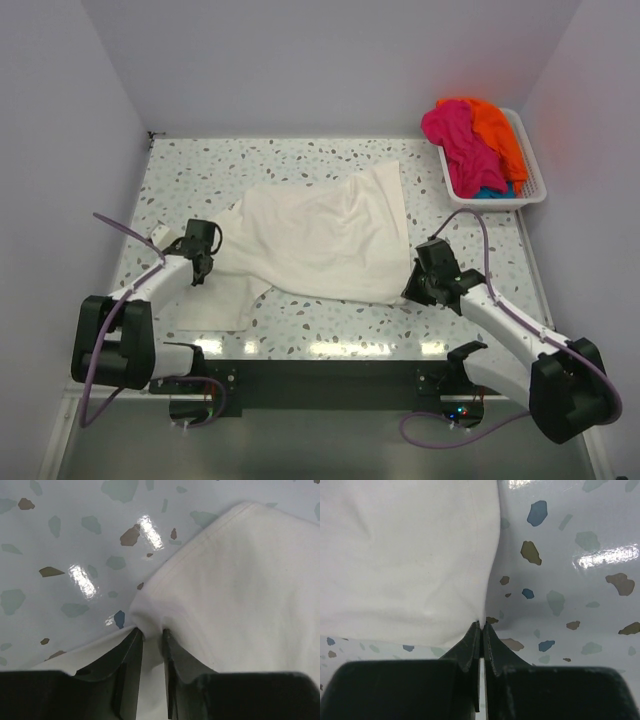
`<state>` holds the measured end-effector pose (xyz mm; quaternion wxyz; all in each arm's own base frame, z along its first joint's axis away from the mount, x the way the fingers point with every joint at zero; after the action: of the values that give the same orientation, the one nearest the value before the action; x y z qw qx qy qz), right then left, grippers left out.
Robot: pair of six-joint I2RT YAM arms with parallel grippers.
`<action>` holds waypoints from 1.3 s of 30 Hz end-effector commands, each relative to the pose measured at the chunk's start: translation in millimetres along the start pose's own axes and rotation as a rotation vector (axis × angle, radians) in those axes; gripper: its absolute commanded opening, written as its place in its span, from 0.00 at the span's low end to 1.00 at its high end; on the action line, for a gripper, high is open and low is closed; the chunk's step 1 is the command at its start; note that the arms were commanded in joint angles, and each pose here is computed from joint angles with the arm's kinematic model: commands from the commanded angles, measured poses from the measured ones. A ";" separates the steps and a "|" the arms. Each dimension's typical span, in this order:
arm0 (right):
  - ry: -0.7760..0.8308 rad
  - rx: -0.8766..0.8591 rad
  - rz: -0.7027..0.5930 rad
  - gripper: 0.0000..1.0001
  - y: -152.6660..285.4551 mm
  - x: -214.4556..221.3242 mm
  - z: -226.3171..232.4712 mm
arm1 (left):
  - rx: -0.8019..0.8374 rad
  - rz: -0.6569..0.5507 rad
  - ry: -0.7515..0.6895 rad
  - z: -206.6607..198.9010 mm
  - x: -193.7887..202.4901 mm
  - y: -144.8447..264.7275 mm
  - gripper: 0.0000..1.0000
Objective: Fold and stack the t-shirts
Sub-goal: Flatten the tshirt out
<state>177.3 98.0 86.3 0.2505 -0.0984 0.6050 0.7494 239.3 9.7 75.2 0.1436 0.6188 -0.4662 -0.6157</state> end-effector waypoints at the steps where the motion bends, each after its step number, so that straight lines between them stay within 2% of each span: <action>1: 0.011 0.001 -0.052 0.00 3.0 -7.7 0.9 | 0.040 -0.030 0.035 -12.7 -7.7 -3.9 0.26; 2: 0.011 0.004 -0.054 0.00 4.0 -7.9 0.5 | 0.041 -0.026 0.035 -12.5 -7.3 -4.1 0.21; 3: 0.015 0.003 -0.061 0.00 5.6 -8.7 0.5 | 0.050 -0.015 0.029 -13.7 -6.9 -2.8 0.09; 5: 0.016 0.001 -0.072 0.00 9.9 -11.7 1.4 | 0.073 0.003 0.021 -15.8 -8.5 3.2 0.00; 9: 0.026 -0.032 -0.114 0.00 27.7 -25.7 10.1 | 0.144 0.002 0.025 -25.3 -27.6 29.1 0.00; 15: 0.040 -0.090 -0.232 0.00 75.0 -59.6 26.6 | 0.320 -0.088 0.052 -34.8 -85.2 99.9 0.00; 22: 0.061 -0.182 -0.458 0.00 165.8 -107.1 45.6 | 0.636 -0.250 0.103 -24.2 -154.1 205.4 0.00; 27: 0.087 -0.216 -0.594 0.00 225.3 -139.8 57.7 | 0.798 -0.336 0.155 -25.3 -200.5 274.0 0.00; 33: 0.142 -0.254 -0.764 0.00 276.9 -214.2 98.4 | 0.918 -0.379 0.174 -68.0 -235.7 307.7 0.00; 36: 0.157 -0.239 -0.763 0.00 254.2 -259.1 113.4 | 0.945 -0.391 0.169 -105.1 -245.7 303.0 0.00; 37: 0.176 -0.317 -0.770 0.00 258.4 -270.5 123.0 | 0.930 -0.378 0.159 -126.2 -245.1 290.6 0.00; 39: 0.145 -0.347 -0.769 0.00 227.8 -307.6 127.0 | 0.961 -0.373 0.149 -150.0 -246.8 284.8 0.00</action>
<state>297.7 108.3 457.3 0.4579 -0.3925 0.4217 0.6771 267.4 -6.1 465.6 -0.2028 0.7393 -0.5591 -0.3159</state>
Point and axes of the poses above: each gripper's point midway between its finger pads, its own y axis back along the fingers, its own z axis along the line the jaws close on, x = y × z, the point moved 6 cm from there along y, back along the fingers, and after that the axes turned 8 degrees about y, right-handed, at the moved point
